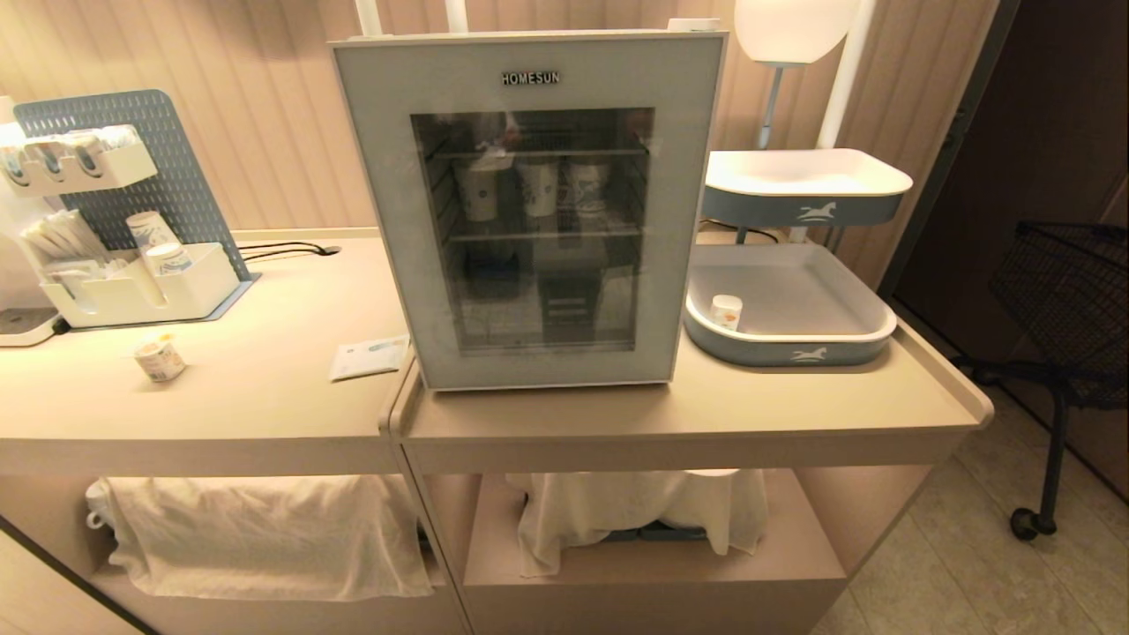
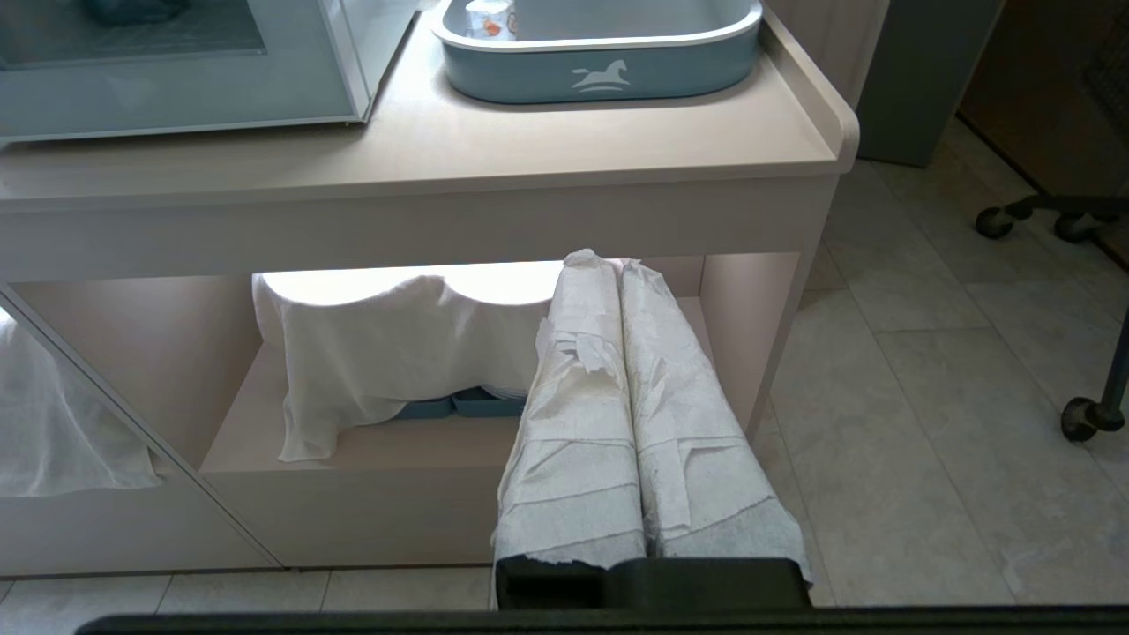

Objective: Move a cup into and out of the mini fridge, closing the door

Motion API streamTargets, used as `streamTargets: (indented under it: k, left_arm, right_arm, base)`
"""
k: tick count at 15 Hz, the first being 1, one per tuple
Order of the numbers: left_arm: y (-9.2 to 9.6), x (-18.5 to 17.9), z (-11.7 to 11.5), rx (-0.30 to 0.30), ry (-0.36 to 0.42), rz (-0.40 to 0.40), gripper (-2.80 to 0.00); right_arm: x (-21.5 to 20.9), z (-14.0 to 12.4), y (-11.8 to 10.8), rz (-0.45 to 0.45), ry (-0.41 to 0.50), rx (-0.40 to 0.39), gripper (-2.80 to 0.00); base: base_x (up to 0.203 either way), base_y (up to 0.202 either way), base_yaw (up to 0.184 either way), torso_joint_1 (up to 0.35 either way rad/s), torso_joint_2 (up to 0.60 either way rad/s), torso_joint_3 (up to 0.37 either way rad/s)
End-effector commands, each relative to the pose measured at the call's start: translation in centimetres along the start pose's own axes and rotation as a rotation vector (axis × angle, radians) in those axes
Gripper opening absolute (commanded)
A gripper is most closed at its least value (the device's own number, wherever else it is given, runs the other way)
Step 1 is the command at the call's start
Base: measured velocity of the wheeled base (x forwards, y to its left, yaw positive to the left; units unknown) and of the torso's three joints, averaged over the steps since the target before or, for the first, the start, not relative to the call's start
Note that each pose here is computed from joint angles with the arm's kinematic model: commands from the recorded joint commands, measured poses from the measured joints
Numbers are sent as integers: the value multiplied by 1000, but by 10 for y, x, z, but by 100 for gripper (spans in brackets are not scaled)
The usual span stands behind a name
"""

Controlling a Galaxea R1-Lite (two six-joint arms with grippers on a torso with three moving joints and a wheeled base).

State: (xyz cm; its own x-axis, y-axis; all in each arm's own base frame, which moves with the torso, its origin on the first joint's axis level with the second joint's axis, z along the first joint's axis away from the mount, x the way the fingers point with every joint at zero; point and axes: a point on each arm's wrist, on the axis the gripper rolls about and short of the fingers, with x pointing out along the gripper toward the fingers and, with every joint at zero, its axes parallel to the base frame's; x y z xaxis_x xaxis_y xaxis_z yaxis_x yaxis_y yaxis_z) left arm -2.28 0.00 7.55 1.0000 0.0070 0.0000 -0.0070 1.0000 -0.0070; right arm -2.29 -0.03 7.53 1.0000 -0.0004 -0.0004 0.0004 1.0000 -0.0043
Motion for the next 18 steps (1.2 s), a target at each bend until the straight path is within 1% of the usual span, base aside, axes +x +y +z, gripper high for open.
streamTargets:
  k: [1, 18]
  left_arm:
    - [0, 0, 0, -1, 2, 1, -280]
    - [0, 0, 0, -4, 2, 1, -280]
  right_arm:
    - [0, 0, 0, 0, 1, 0, -280]
    - [0, 0, 0, 0, 1, 0, -280]
  base:
    - [0, 0, 0, 0, 0, 0]
    - [0, 0, 0, 0, 0, 0]
